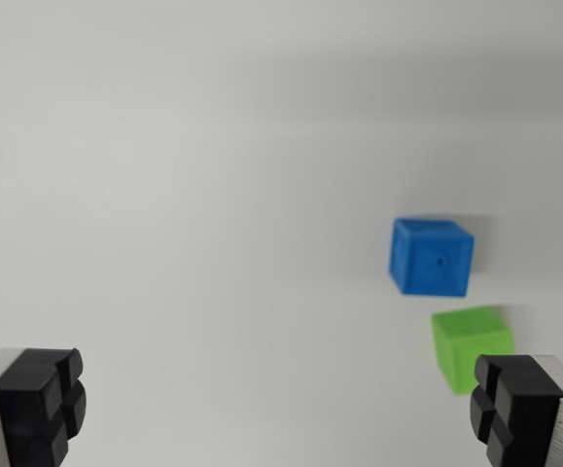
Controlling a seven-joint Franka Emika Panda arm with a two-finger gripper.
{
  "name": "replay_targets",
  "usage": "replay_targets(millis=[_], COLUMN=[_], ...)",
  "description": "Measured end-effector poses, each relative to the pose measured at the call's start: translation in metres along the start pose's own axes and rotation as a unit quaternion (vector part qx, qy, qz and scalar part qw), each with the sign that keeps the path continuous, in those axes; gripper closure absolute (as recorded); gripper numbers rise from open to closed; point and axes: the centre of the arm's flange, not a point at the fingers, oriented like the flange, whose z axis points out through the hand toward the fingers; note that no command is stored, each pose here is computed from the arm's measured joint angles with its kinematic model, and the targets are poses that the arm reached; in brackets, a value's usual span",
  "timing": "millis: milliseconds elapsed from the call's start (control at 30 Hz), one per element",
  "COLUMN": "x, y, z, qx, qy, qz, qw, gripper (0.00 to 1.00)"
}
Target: Stack cube
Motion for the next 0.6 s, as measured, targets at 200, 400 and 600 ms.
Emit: replay_targets(millis=[200, 400, 600], x=[0.0, 0.0, -0.0001], y=[0.0, 0.0, 0.0009], z=[0.0, 0.0001, 0.002], qx=[0.0, 0.0, -0.001], qy=[0.0, 0.0, -0.0009], qz=[0.0, 0.0, 0.0], qw=[1.0, 1.0, 1.0], gripper=[0.0, 0.0, 0.0])
